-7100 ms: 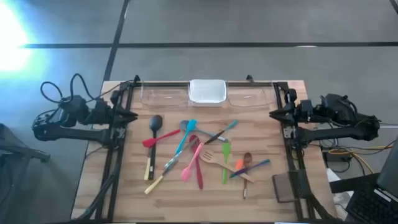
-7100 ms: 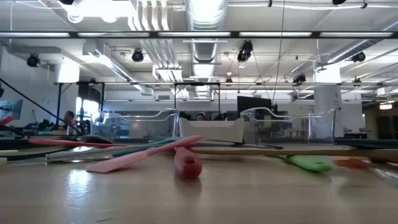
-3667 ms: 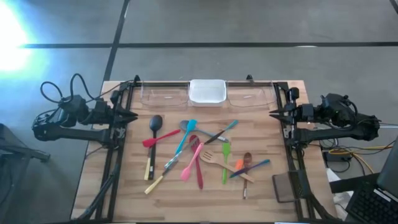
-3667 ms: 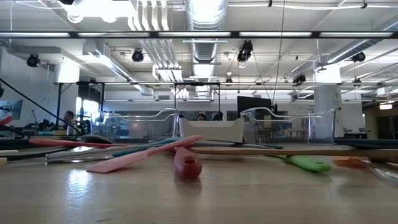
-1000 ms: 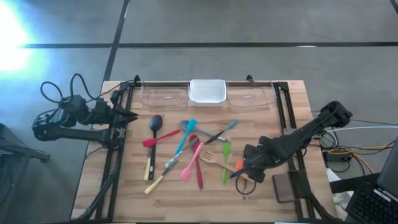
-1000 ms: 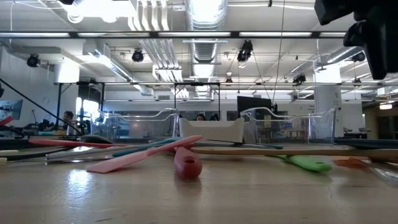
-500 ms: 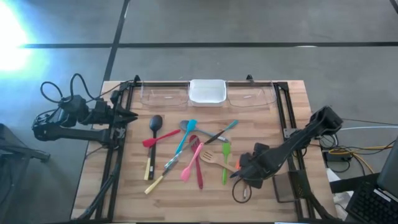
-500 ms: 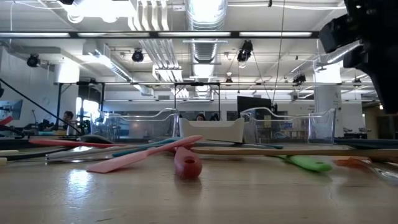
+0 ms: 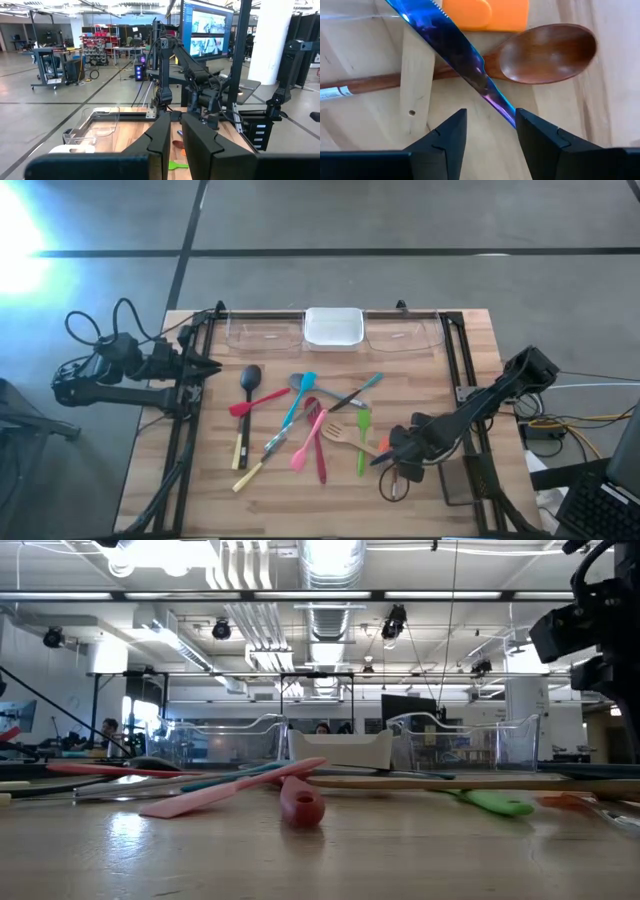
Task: Pick & Place Kitchen Items
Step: Put the purple table knife into the right transparent bin
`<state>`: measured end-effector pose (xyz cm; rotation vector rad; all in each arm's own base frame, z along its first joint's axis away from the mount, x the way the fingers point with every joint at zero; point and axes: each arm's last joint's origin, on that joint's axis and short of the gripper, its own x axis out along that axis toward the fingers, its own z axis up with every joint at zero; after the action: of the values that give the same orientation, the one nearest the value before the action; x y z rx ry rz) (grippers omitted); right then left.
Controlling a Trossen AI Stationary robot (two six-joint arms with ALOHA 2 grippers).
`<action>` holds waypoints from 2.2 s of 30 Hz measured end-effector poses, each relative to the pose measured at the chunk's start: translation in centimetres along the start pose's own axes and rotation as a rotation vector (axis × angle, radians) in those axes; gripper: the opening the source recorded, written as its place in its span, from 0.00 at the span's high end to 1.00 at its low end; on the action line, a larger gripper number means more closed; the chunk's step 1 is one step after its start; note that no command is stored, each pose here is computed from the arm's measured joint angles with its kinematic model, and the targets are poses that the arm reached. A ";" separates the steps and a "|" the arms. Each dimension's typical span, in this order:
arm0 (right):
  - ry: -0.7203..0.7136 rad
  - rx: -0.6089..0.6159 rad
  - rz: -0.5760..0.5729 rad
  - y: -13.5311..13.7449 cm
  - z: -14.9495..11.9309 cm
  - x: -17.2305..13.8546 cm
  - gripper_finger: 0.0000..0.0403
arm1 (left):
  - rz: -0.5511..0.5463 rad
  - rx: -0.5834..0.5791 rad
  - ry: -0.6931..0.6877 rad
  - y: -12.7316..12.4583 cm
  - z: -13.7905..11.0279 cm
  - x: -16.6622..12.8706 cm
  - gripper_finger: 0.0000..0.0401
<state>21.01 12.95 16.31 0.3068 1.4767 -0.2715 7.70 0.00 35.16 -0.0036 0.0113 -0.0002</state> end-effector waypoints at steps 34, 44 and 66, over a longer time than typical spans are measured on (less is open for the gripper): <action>-0.083 0.043 -0.023 -2.0 -1.3 3.3 0.83 | 0.000 0.000 0.000 0.0 0.0 0.0 0.86; -0.091 0.038 0.000 -1.9 -1.3 2.8 0.94 | 0.000 0.000 0.000 0.0 0.0 0.0 0.86; -0.323 0.120 -0.034 -5.7 1.3 -6.0 0.94 | 0.000 0.000 0.000 0.0 0.0 0.0 0.86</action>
<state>19.72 7.07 22.19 0.3185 1.1497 -0.4181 7.70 0.00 35.16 -0.0036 0.0113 -0.0003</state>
